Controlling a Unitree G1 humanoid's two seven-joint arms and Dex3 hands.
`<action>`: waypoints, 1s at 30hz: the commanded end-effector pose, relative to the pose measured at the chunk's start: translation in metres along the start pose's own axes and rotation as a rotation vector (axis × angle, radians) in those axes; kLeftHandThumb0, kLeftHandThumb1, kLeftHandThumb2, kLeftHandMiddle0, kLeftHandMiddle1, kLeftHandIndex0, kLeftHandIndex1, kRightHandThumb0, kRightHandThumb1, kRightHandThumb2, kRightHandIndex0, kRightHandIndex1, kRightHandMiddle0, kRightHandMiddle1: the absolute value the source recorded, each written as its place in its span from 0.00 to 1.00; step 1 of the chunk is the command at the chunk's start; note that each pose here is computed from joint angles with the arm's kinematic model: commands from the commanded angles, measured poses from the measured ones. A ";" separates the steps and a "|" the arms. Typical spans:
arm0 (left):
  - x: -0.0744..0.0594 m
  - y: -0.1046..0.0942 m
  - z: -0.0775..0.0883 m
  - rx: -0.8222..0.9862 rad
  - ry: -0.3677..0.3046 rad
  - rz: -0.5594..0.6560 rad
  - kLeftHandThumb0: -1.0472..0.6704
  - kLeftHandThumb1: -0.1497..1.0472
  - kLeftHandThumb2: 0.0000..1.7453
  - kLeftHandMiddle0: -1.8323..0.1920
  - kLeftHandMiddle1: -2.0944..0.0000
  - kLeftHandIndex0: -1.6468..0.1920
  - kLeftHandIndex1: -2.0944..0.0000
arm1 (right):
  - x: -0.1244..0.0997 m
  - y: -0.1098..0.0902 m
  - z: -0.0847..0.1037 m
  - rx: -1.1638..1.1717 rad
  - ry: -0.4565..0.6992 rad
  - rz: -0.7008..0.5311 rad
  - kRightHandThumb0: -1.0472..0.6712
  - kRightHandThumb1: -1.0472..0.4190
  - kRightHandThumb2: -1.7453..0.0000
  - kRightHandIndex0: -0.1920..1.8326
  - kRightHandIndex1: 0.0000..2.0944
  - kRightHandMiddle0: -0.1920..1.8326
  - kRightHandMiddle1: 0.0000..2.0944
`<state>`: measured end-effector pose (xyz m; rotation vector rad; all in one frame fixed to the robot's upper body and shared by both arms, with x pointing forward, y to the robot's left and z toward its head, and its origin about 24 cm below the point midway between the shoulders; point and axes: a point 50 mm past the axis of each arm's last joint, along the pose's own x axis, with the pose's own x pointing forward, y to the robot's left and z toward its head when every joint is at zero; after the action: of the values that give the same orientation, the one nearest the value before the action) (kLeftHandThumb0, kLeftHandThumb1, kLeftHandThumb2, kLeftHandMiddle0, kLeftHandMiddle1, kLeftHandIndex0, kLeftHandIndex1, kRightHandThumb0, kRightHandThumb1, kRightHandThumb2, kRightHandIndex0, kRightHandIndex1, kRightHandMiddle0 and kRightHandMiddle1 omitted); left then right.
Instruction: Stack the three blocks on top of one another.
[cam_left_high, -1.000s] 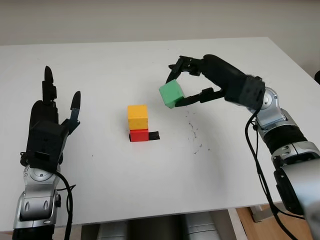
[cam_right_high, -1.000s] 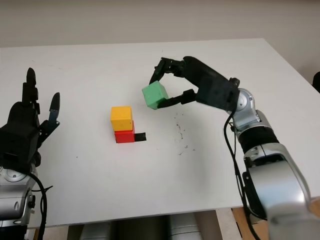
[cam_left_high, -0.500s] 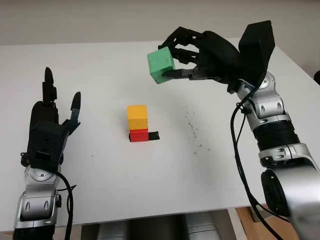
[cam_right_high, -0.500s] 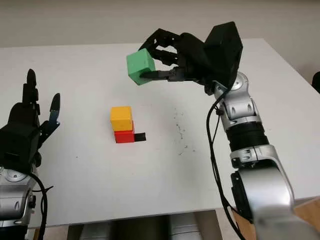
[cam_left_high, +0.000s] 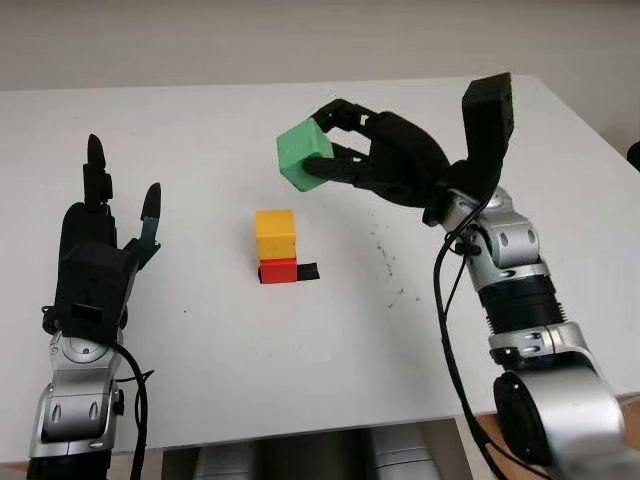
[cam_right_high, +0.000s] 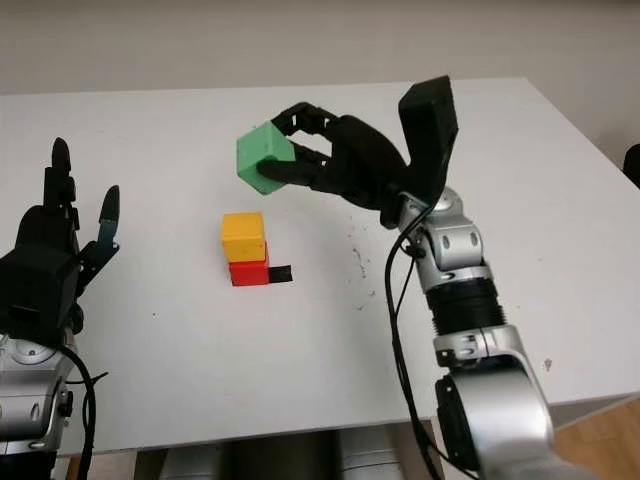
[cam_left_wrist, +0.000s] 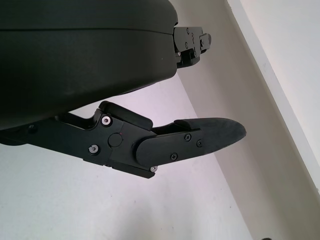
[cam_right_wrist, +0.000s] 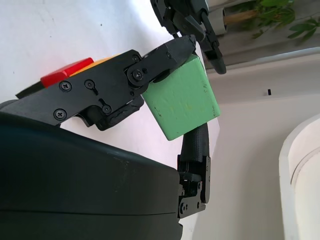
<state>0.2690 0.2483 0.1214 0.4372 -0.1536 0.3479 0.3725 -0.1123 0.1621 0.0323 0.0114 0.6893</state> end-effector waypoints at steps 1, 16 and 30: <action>-0.001 0.000 0.002 0.000 -0.010 0.006 0.22 1.00 0.33 0.98 0.97 0.95 0.97 | 0.000 0.001 -0.005 0.032 -0.017 0.006 0.33 0.04 0.97 0.18 0.02 0.20 0.85; -0.002 0.000 0.001 0.003 -0.008 0.005 0.22 1.00 0.34 0.98 0.97 0.95 0.97 | 0.006 0.011 -0.023 0.072 0.021 0.001 0.32 0.07 0.97 0.20 0.03 0.27 0.79; -0.005 -0.001 0.000 -0.003 0.001 0.006 0.22 1.00 0.33 0.98 0.97 0.95 0.97 | 0.013 0.017 -0.024 0.050 0.016 0.015 0.32 0.05 0.97 0.19 0.02 0.24 0.82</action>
<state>0.2663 0.2476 0.1166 0.4343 -0.1373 0.3505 0.3691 -0.0943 0.1299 0.0855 0.0794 0.6911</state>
